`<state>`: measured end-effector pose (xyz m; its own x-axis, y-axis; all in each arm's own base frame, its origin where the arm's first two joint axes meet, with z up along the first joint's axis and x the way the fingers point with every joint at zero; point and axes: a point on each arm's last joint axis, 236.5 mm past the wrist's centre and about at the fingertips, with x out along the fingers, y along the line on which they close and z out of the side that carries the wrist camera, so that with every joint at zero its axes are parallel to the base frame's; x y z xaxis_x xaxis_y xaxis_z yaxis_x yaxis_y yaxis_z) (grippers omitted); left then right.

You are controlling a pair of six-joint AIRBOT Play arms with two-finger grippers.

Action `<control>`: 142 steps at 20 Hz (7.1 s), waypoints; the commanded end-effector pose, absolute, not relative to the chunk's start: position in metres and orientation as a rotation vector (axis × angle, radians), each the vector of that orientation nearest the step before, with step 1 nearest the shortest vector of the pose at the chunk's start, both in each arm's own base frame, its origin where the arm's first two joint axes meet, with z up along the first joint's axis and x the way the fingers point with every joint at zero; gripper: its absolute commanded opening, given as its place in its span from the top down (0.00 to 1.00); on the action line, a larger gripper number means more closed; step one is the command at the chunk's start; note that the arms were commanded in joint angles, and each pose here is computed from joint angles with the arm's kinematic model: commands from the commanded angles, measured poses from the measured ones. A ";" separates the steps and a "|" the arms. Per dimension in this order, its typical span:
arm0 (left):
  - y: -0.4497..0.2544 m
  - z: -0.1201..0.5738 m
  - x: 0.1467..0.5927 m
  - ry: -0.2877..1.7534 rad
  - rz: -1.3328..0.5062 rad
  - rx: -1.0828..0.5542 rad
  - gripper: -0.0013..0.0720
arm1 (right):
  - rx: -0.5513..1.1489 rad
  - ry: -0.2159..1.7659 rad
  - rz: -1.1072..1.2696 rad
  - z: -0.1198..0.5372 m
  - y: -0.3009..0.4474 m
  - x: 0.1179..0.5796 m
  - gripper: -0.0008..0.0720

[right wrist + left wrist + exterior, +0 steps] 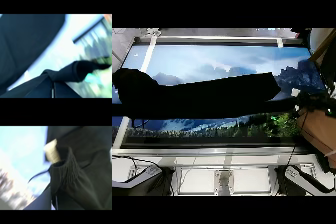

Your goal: Fold the clothes and pants, and hang the long-sleeved shirts on hangers.

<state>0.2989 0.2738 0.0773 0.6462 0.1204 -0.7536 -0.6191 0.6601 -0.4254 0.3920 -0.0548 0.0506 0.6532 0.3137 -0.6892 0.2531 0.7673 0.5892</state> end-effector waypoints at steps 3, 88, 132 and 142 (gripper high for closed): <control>0.276 0.126 0.392 0.479 0.493 -0.647 0.96 | 0.765 0.803 0.066 0.051 -0.020 0.504 0.98; -0.050 0.133 0.515 0.889 -0.409 -0.209 0.96 | 0.514 1.108 0.732 0.008 0.298 0.552 0.31; -0.299 0.030 0.378 1.057 -0.761 -0.016 0.96 | 0.342 1.082 0.427 0.183 0.084 0.465 0.98; -0.327 -0.018 0.421 1.004 -0.684 -0.162 0.96 | 0.131 1.323 0.604 0.058 0.284 0.444 0.98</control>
